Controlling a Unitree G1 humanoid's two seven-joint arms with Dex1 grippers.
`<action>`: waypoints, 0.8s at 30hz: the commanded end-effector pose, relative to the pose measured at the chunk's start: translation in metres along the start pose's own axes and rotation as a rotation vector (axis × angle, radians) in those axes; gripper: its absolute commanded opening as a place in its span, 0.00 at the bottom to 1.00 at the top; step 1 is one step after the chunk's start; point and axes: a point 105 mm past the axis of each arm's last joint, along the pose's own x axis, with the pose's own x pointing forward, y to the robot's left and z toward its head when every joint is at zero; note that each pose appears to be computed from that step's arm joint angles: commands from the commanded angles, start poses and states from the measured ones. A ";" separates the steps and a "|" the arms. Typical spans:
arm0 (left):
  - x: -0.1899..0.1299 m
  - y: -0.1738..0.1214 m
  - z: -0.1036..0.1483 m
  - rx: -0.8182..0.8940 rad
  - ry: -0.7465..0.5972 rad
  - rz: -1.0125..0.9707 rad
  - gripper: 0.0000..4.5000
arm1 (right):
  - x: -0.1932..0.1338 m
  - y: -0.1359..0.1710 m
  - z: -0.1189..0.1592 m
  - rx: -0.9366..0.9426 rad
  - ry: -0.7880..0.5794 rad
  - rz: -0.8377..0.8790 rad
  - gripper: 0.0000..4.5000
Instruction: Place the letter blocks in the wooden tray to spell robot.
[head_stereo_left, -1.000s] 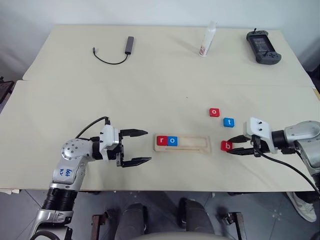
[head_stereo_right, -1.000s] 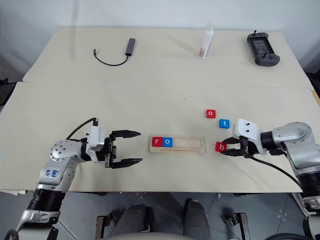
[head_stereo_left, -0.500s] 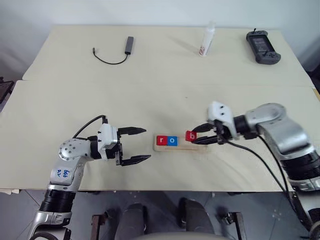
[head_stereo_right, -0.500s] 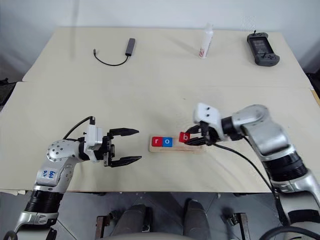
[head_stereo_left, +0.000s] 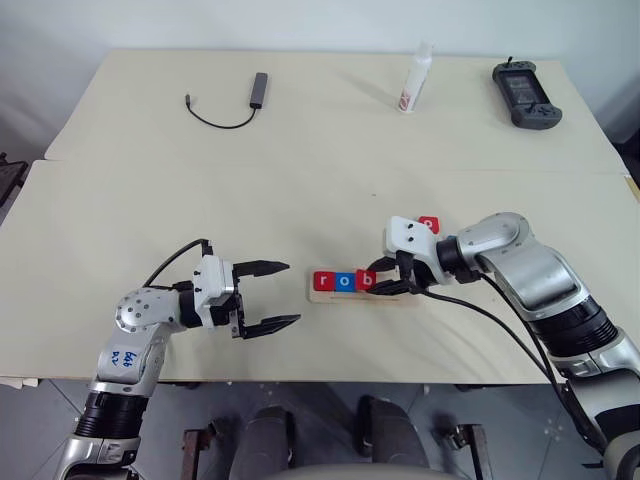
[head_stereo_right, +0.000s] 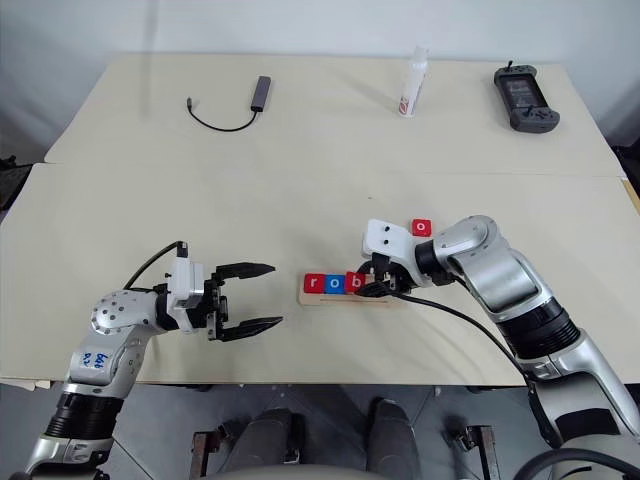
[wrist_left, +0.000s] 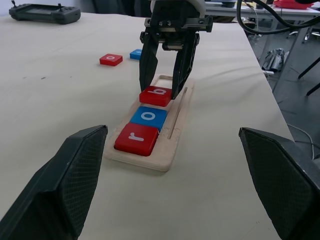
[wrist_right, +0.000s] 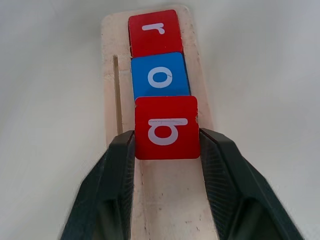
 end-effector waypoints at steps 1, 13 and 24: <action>0.002 -0.003 0.010 0.036 -0.033 -0.005 1.00 | -0.007 -0.004 0.012 -0.037 -0.026 -0.029 0.70; 0.003 -0.002 0.006 0.033 -0.038 -0.005 1.00 | -0.059 -0.005 -0.001 0.042 -0.099 -0.190 1.00; -0.010 0.013 -0.004 0.000 -0.008 0.072 1.00 | -0.138 0.039 -0.083 0.181 -0.358 -0.689 1.00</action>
